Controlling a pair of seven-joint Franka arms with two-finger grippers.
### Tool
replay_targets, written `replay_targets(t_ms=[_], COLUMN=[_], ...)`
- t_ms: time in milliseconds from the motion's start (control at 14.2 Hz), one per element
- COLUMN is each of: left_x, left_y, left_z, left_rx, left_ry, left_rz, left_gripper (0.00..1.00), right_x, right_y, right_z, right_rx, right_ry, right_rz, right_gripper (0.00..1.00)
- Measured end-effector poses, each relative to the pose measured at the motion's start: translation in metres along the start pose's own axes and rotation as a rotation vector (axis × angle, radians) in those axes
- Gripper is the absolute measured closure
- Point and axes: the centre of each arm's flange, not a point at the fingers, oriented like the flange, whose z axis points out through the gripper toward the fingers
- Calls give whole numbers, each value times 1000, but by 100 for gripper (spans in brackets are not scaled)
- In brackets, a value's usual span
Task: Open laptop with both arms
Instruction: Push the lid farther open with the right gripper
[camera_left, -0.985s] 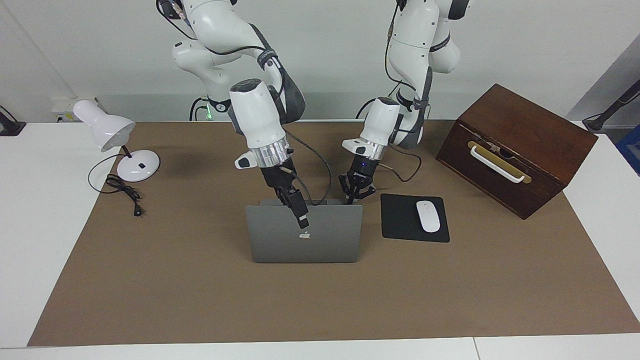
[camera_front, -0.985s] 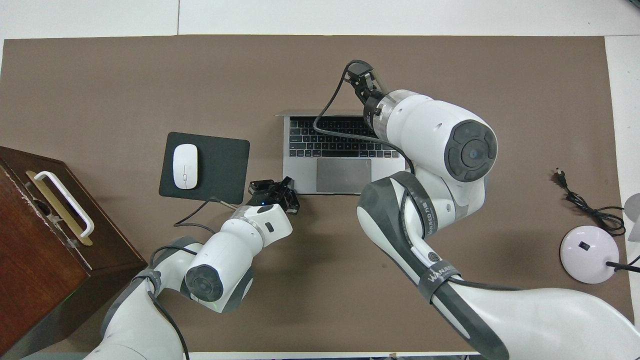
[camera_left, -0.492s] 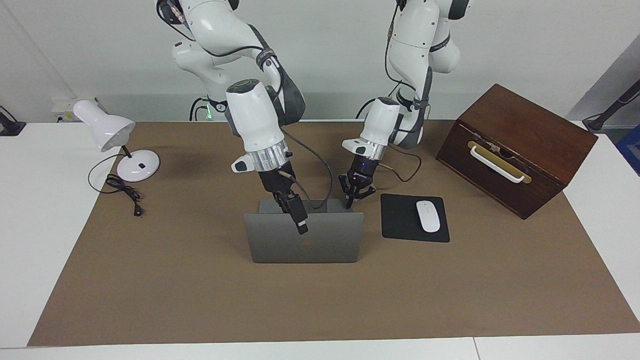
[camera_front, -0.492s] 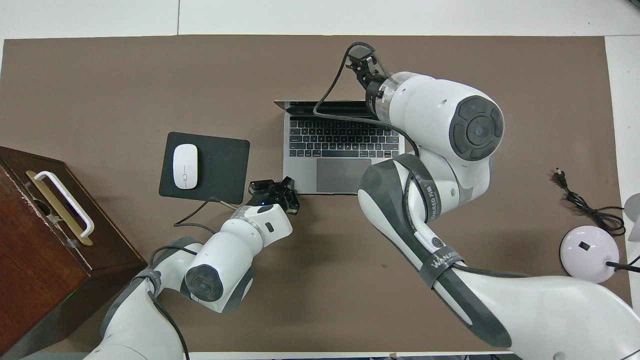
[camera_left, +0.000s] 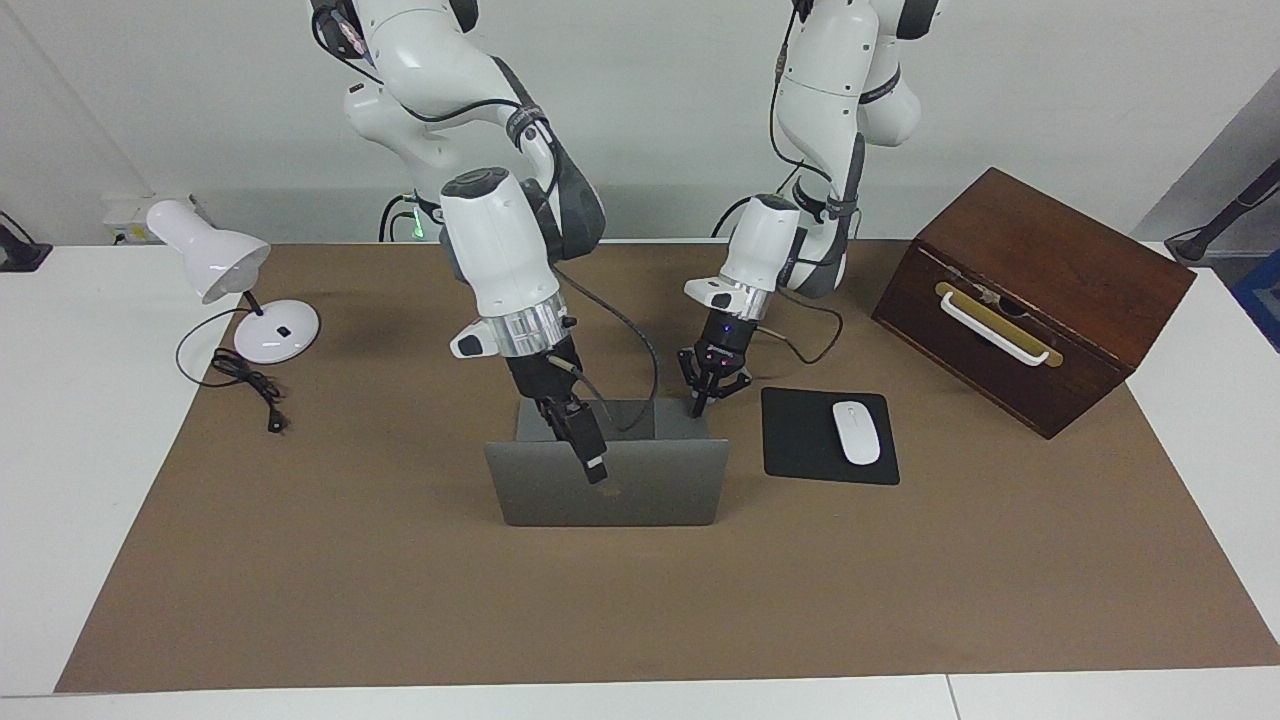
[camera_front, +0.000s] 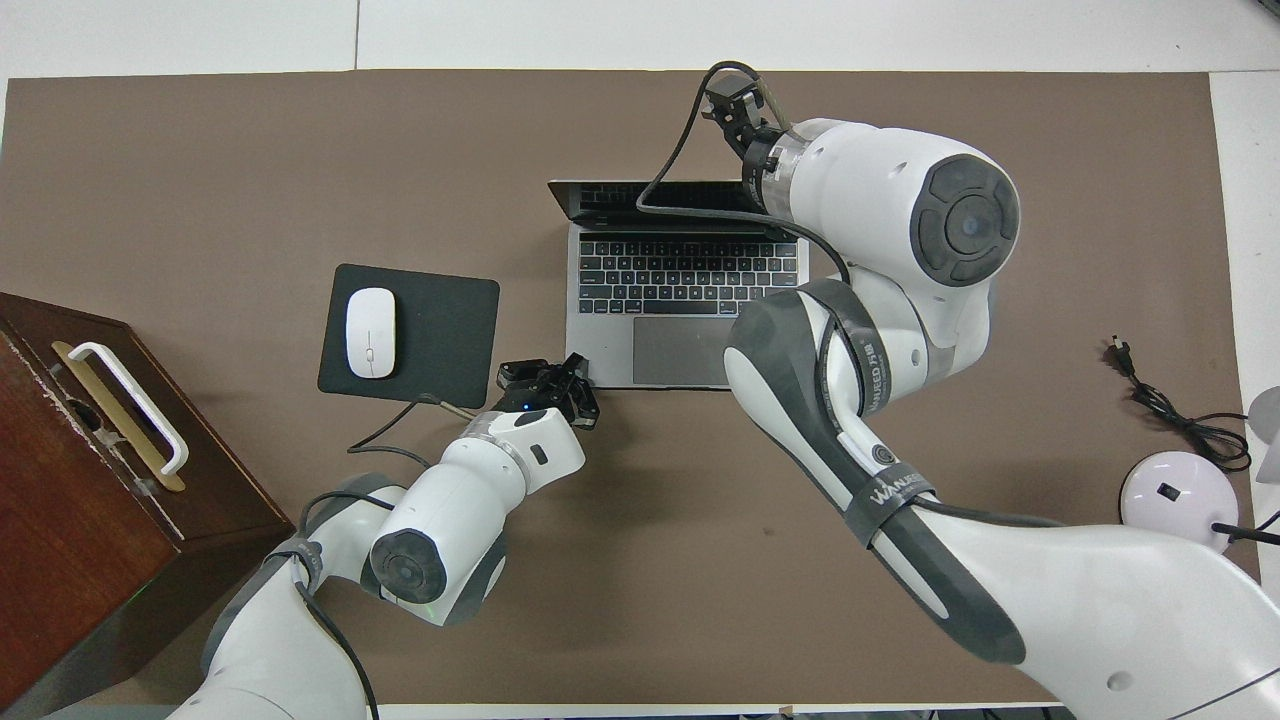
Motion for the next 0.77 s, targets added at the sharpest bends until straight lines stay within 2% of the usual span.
replay_targets(t_ms=[774], left_x=[0], left_y=[0], left_z=[0], left_rx=[0], left_ry=[0], left_rz=[0], left_gripper=[99], right_x=[7], right_y=[-7], right_z=[8], right_rx=[-14], right_ry=[-1], right_rz=[-9], right_gripper=[0])
